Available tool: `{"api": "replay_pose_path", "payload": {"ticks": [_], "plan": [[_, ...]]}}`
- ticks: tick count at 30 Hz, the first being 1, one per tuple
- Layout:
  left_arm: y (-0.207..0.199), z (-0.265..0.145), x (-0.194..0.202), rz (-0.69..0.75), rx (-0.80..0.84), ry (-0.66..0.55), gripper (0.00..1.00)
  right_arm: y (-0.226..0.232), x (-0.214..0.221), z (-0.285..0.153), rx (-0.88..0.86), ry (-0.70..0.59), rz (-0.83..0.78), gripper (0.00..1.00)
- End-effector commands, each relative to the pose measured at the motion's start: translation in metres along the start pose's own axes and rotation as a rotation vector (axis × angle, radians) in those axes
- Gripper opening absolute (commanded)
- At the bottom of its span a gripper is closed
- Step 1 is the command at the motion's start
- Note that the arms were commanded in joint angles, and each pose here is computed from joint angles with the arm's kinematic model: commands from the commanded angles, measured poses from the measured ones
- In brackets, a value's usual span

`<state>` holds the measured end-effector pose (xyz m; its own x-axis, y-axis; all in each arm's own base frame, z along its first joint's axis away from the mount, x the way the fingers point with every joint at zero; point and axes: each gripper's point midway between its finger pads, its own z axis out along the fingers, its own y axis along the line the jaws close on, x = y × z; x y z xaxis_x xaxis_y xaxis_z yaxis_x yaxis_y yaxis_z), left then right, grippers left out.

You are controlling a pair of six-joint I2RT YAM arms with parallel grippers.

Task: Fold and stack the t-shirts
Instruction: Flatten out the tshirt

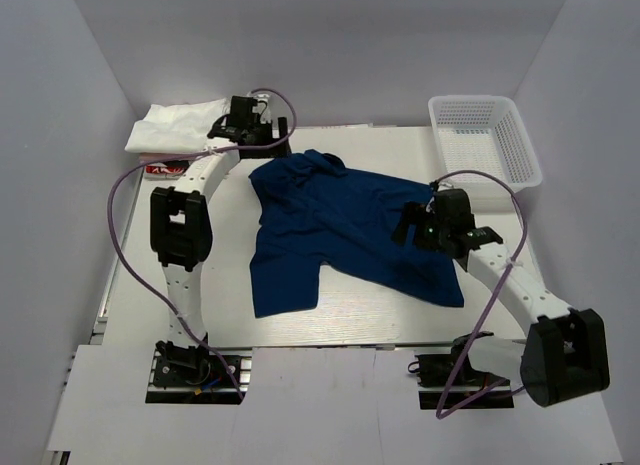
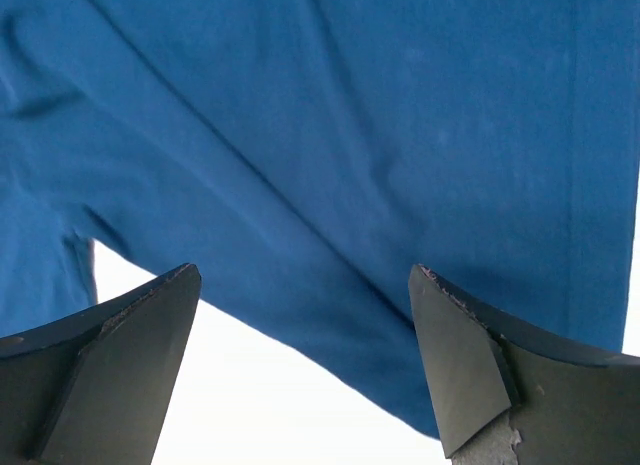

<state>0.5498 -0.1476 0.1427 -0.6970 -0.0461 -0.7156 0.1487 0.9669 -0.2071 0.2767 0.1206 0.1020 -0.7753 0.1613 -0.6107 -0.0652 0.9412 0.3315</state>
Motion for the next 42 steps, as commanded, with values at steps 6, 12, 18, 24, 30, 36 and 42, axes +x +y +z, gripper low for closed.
{"api": "replay_pose_path", "payload": {"ticks": [6, 12, 18, 24, 30, 36, 42], "plan": [[-0.099, 0.039, 0.020, 0.084, 0.433, 0.041, 1.00, 0.023, -0.069, 0.050, -0.033, -0.086, 0.024, 0.90], [-0.120, 0.064, 0.028, 0.095, 0.491, 0.015, 1.00, 0.028, -0.073, 0.103, -0.053, -0.011, 0.005, 0.90], [-0.100, 0.109, 0.043, -0.013, 0.366, 0.049, 1.00, 0.018, -0.050, 0.134, -0.032, 0.087, 0.037, 0.90], [-0.011, 0.130, 0.032, -0.290, -0.058, -0.024, 1.00, -0.009, -0.019, 0.136, 0.077, 0.148, 0.056, 0.90], [0.082, 0.114, 0.028, -0.515, -0.429, -0.042, 1.00, -0.029, 0.004, 0.129, 0.164, 0.181, 0.079, 0.90], [0.079, 0.114, 0.018, -0.591, -0.273, -0.009, 1.00, -0.024, -0.006, 0.123, 0.146, 0.173, 0.033, 0.90], [0.021, 0.051, -0.041, -0.343, -0.086, -0.093, 1.00, 0.006, -0.054, 0.101, 0.052, 0.031, -0.069, 0.90]]}}
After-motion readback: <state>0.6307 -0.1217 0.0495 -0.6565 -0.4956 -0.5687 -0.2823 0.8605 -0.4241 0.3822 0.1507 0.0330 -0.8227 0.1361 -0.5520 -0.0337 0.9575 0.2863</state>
